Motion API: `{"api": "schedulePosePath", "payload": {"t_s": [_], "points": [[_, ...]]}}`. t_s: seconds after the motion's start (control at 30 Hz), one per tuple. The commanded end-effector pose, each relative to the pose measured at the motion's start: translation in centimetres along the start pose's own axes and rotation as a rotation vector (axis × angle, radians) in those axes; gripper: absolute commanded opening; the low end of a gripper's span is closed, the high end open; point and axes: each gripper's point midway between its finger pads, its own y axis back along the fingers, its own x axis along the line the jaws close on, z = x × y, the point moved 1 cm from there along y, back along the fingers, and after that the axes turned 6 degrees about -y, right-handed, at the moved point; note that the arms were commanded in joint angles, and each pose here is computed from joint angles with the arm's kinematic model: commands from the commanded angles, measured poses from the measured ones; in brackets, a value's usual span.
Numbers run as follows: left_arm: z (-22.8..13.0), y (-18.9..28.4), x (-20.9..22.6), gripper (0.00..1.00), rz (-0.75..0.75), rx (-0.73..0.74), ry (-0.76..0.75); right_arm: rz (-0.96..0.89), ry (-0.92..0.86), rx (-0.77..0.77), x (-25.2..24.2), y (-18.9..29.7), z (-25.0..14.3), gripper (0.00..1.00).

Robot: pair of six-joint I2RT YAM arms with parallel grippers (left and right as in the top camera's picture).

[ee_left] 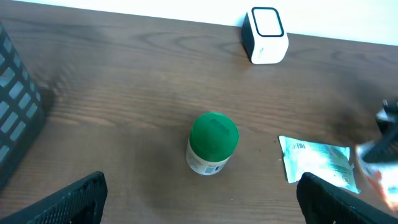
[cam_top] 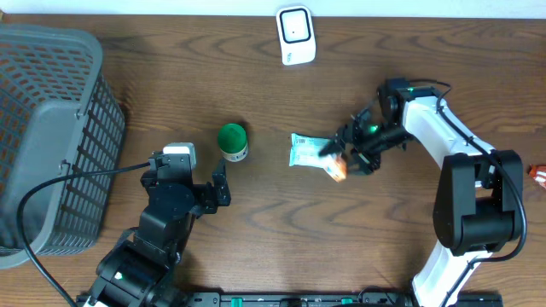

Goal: Scan the item barcode
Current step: 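Carry the Kleenex pack up to the scanner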

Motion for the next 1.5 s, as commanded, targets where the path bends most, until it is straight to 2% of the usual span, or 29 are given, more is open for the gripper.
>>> {"api": "schedulePosePath", "payload": {"t_s": [0.0,0.1,0.43,0.6,0.83,1.0,1.17,1.47], "points": [[0.3,0.0,0.3,0.98,0.015,-0.01,-0.009,0.218,0.131,0.083,4.7,-0.3,-1.1,0.59],[0.3,0.0,0.3,0.98,0.015,-0.01,-0.009,0.297,0.246,0.065,6.9,-0.1,-0.6,0.57],[0.3,0.0,0.3,0.98,0.015,-0.01,-0.009,0.384,0.565,-0.057,13.7,1.7,0.4,0.53],[0.3,0.0,0.3,0.98,0.015,-0.01,-0.009,0.35,0.665,-0.182,17.3,2.7,1.1,0.52],[0.3,0.0,0.3,0.98,0.015,-0.01,-0.009,0.217,0.73,-0.366,20.2,2.4,1.9,0.48],[0.3,0.0,0.3,0.98,0.015,-0.01,-0.009,0.042,0.687,-0.433,18.8,0.0,2.1,0.45],[0.3,0.0,0.3,0.98,0.015,-0.01,-0.009,-0.256,0.647,-0.651,16.4,-0.6,4.0,0.46],[0.3,0.0,0.3,0.98,0.015,-0.01,-0.009,-0.489,0.665,-0.975,16.9,1.1,5.2,0.45]]}}
